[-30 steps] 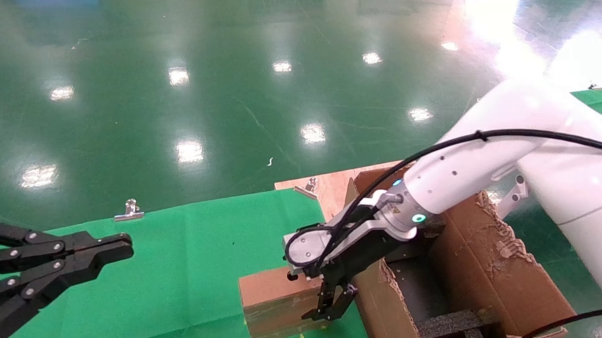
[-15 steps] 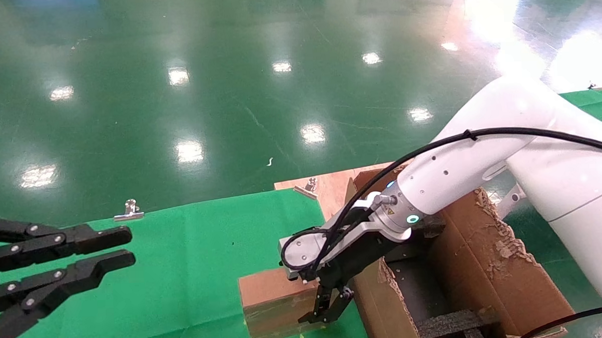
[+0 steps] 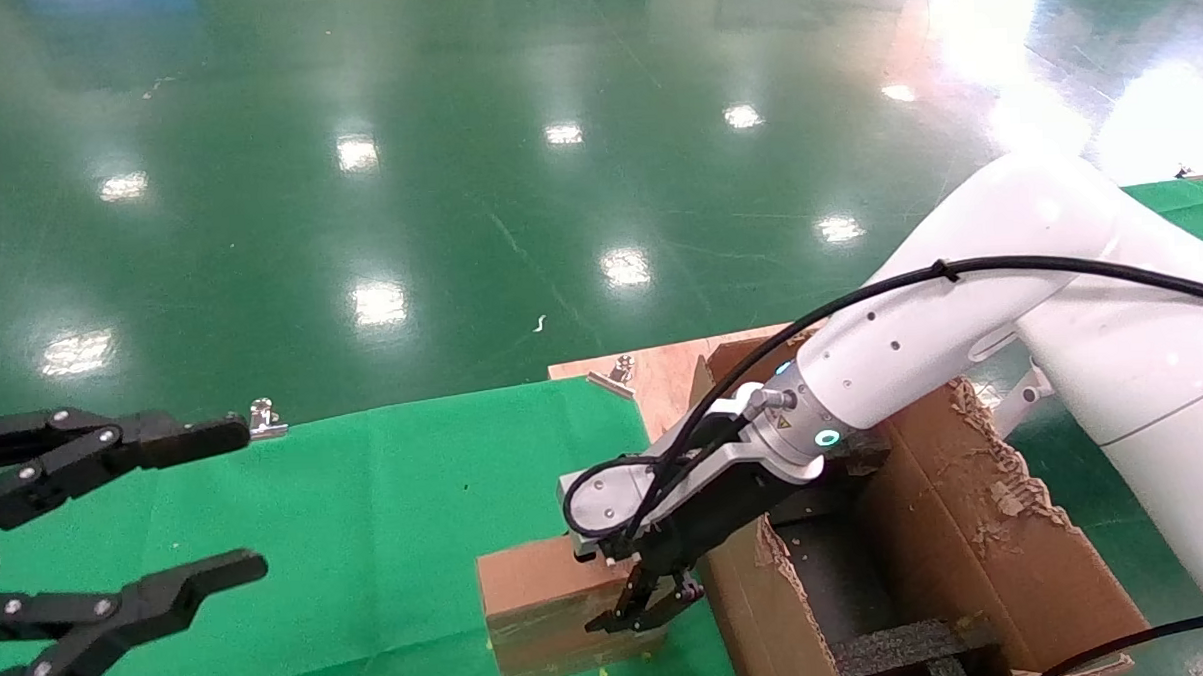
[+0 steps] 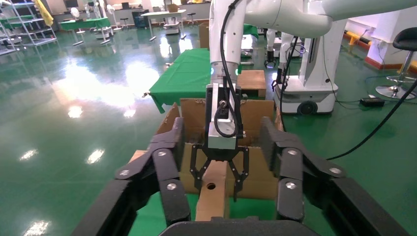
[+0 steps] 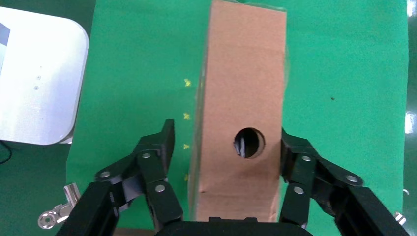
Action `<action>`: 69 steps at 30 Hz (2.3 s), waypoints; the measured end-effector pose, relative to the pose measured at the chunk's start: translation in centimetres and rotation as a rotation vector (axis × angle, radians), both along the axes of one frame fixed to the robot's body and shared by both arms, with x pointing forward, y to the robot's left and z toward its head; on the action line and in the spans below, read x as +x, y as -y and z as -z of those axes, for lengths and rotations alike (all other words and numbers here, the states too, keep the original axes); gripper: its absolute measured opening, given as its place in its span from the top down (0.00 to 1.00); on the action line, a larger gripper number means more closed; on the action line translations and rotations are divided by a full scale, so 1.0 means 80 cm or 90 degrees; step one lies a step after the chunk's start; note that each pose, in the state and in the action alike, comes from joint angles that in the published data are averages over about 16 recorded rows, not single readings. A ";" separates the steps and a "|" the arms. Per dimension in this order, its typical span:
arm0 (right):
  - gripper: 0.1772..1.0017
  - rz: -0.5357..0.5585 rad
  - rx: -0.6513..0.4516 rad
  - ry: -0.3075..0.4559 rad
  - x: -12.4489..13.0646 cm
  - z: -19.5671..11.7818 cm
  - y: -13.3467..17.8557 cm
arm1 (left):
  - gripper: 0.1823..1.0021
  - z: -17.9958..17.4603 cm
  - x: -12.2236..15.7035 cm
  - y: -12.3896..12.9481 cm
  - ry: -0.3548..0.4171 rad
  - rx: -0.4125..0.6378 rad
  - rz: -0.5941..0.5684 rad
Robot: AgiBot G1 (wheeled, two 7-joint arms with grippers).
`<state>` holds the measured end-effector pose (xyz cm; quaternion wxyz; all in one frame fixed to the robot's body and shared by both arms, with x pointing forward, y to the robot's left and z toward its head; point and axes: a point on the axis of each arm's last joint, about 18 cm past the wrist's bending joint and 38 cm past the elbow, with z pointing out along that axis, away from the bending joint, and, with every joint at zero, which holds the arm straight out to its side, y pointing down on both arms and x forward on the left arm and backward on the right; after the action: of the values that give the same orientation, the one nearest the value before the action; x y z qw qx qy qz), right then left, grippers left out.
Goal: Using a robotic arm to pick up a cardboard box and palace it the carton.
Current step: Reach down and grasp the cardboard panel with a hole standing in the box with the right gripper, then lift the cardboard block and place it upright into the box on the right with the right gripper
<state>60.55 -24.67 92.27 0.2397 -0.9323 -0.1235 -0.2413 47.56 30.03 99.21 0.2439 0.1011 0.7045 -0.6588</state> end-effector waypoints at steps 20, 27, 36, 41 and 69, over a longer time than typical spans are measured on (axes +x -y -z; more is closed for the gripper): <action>0.74 0.012 0.039 0.030 0.001 -0.038 0.008 | 0.12 0.000 0.000 0.000 0.000 0.000 0.000; 0.80 0.019 0.069 0.093 -0.005 -0.117 0.021 | 0.04 0.000 0.000 0.000 0.000 0.000 0.000; 0.82 0.027 0.095 0.178 -0.032 -0.224 0.044 | 0.00 0.000 0.000 0.000 0.000 0.000 0.000; 0.82 0.043 0.114 0.201 -0.045 -0.255 0.065 | 0.00 0.000 0.000 0.000 0.000 0.000 0.000; 0.86 0.390 0.188 0.161 -0.161 -0.172 0.317 | 0.00 0.000 0.000 0.000 0.000 0.000 0.000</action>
<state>47.65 -49.99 106.06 0.2713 -0.8441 0.1690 -0.4305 47.56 30.03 99.21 0.2438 0.1011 0.7044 -0.6589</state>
